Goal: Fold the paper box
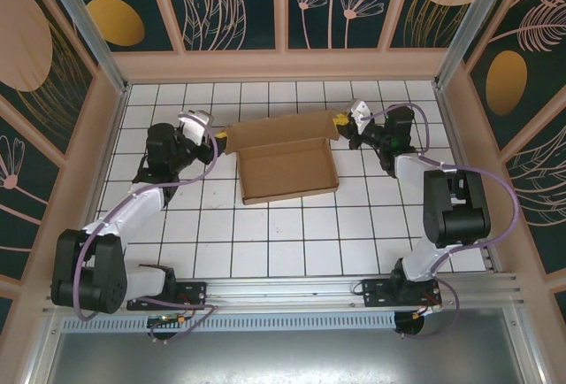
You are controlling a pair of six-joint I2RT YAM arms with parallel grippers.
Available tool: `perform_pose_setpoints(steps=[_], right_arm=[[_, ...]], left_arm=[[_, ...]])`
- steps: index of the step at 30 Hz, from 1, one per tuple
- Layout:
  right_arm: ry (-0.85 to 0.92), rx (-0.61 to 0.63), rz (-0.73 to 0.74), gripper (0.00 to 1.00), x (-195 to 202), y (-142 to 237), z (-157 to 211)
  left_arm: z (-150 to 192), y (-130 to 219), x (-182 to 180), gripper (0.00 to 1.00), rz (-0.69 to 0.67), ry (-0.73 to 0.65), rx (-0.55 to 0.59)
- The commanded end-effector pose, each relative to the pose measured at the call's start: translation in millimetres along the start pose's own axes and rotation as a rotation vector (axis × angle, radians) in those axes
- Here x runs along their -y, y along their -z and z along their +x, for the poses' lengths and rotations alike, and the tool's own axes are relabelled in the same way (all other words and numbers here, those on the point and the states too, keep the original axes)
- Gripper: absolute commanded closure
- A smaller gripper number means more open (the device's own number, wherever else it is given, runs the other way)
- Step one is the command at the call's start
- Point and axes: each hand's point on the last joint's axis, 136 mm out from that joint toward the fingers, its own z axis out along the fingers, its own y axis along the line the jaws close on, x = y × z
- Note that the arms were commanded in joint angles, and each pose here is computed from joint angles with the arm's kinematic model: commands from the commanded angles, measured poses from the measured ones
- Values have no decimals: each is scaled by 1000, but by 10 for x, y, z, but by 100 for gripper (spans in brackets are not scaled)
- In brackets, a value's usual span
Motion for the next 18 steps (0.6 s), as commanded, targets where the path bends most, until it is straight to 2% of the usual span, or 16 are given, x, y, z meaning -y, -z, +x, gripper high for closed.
perform_pose_setpoints(steps=[1, 7, 10, 14, 15, 16, 18], right_arm=[[4, 11, -26, 94, -37, -27, -49], [1, 3, -27, 94, -48, -37, -52], [5, -8, -30, 94, -77, -72, -53], [1, -28, -14, 94, -110, -109, -57], [-6, -32, 0, 98, -106, -114, -62], [-16, -35, 12, 100, -102, -120, -75], [-60, -39, 41, 100, -107, -141, -113]], left_arm=[[99, -36, 129, 43, 96, -60, 5], [120, -127, 99, 54, 102, -35, -10], [118, -162, 94, 64, 110, -24, -22], [136, -192, 91, 89, 115, 3, -32], [145, -198, 85, 96, 114, 13, -36], [154, -199, 87, 100, 115, 24, -38], [137, -193, 91, 100, 107, 43, -28]])
